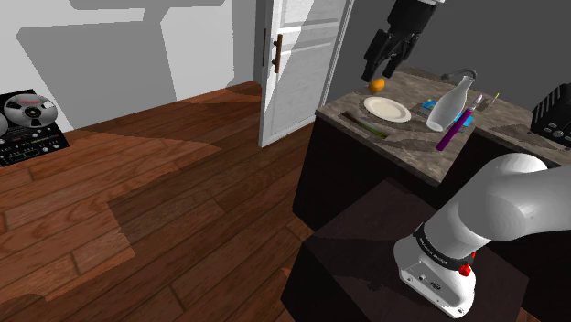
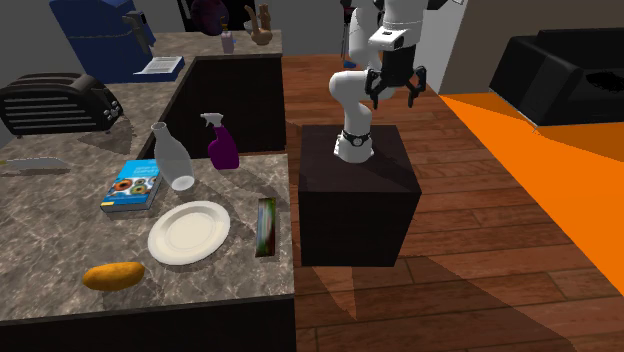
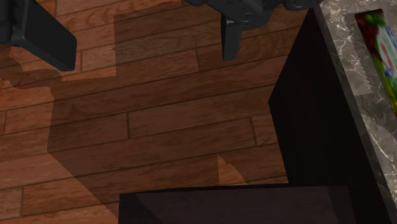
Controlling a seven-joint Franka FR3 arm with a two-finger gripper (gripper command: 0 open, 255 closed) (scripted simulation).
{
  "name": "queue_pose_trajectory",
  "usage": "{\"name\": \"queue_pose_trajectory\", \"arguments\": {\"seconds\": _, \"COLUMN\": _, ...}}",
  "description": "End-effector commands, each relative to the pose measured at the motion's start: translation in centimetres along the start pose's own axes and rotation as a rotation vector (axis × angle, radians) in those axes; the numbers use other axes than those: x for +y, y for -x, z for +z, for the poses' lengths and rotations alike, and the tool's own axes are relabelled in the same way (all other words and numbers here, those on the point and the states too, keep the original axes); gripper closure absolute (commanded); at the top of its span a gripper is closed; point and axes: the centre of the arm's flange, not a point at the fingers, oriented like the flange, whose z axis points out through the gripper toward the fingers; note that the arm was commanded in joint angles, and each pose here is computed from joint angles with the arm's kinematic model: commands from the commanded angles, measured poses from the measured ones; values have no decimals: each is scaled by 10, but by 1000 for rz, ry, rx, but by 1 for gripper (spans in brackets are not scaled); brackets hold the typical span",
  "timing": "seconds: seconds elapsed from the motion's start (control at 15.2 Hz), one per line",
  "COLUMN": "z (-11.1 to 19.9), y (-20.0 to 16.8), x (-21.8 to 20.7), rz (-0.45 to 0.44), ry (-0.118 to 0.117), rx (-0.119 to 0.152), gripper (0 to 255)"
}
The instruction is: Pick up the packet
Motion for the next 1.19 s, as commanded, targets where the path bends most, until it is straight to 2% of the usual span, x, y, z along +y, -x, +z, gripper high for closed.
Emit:
{"name": "queue_pose_trajectory", "arguments": {"seconds": 0.0, "z": 0, "y": 0, "x": 0, "rz": 0, "ry": 0, "rx": 0, "gripper": 0}}
{"name": "queue_pose_trajectory", "arguments": {"seconds": 1.12, "z": 131, "y": -58, "x": 170, "rz": -52, "ry": 27, "rx": -35, "gripper": 0}}
